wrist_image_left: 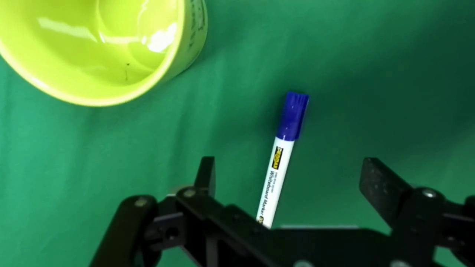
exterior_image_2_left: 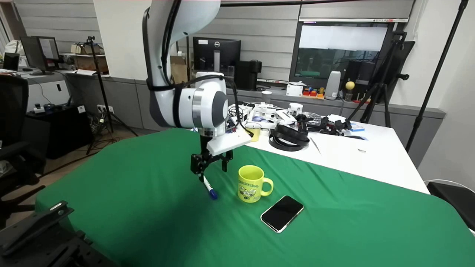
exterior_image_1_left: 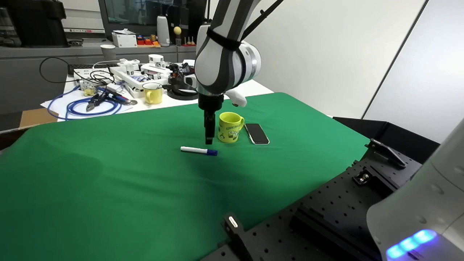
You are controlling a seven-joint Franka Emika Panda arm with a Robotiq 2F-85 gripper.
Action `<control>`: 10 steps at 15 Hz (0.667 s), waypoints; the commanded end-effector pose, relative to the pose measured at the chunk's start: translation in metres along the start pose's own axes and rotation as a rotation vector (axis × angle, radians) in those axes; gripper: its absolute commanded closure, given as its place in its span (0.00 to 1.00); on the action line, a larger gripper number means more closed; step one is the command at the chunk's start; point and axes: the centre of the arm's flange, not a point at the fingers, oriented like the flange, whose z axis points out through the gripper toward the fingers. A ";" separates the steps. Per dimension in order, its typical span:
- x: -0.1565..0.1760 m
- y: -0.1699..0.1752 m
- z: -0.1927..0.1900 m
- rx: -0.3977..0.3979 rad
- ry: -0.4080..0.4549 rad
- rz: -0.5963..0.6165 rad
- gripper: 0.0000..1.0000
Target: Put the blue marker inside the yellow mug
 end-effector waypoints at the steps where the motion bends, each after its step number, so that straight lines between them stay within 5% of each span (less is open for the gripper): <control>1: 0.009 -0.003 0.014 -0.004 0.005 0.048 0.00; 10: 0.009 -0.022 0.044 0.035 -0.011 0.065 0.00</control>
